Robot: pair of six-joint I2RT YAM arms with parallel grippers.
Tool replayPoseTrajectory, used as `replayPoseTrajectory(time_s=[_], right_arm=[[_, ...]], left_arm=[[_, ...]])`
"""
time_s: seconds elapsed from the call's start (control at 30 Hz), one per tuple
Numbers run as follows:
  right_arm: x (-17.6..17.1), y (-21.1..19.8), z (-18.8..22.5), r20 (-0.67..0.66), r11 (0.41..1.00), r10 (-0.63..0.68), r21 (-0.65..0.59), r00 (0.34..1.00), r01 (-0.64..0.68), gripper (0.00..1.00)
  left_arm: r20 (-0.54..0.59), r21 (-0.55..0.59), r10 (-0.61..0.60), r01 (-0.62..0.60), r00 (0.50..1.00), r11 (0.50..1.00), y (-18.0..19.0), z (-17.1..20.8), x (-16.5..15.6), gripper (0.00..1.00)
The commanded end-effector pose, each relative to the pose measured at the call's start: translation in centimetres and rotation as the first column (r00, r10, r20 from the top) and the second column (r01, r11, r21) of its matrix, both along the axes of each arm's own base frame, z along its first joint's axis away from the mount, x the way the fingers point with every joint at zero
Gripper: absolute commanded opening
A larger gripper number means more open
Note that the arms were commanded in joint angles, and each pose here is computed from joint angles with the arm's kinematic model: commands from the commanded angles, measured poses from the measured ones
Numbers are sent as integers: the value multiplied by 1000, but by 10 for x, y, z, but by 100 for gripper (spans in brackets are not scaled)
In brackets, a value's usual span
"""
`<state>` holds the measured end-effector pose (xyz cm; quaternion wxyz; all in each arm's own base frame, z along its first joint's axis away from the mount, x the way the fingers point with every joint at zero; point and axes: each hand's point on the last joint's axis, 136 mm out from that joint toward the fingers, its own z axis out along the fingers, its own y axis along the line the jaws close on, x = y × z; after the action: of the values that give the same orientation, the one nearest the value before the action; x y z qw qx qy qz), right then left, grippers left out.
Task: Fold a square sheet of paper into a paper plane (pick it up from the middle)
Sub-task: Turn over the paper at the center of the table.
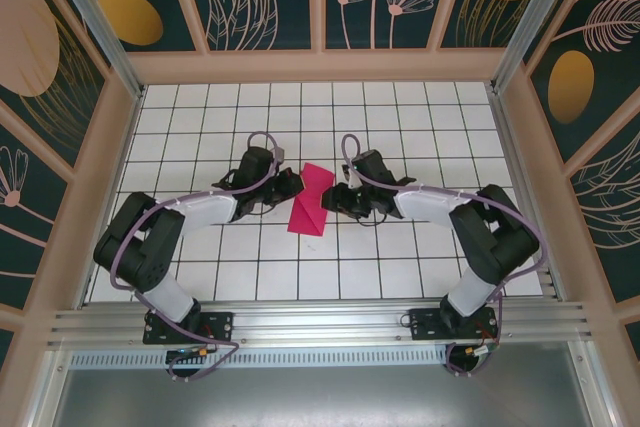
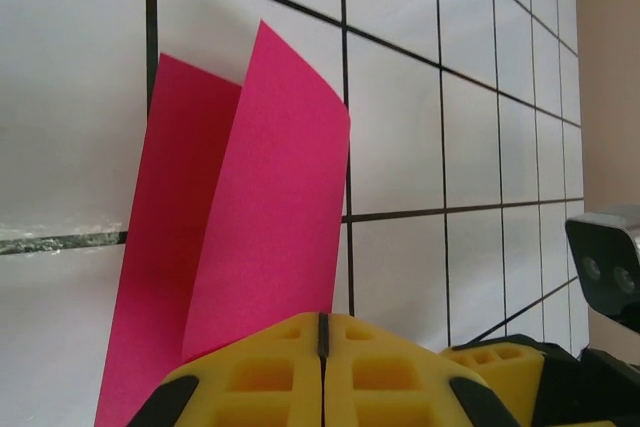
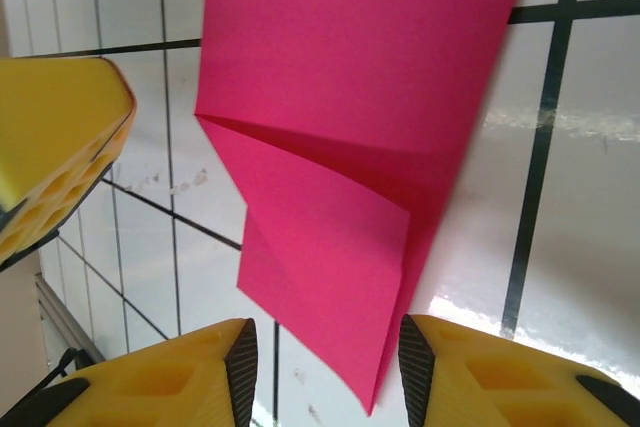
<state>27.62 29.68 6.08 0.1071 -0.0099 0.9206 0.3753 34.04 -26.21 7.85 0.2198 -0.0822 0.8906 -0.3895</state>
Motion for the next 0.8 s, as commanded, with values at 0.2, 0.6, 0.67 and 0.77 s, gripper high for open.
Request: replayPoseTrajectory(time_s=[0.2,0.6,0.67,0.77], right_arm=[[2,10,-20,-50,1000,0,14,999,0,46],[5,22,-23,-61,999,27,36,998,-25,45],[6,22,-25,-68,999,21,30,997,-19,44],[6,24,-27,-75,999,24,42,997,-21,44]], left_arm=[[-59,-28,-67,65,996,997,-12,-24,-7,6],[-138,54,-24,32,990,998,-1,-59,-10,3],[-142,56,-26,34,989,998,0,-61,-12,3],[-148,61,-25,34,989,998,1,-63,-13,3]])
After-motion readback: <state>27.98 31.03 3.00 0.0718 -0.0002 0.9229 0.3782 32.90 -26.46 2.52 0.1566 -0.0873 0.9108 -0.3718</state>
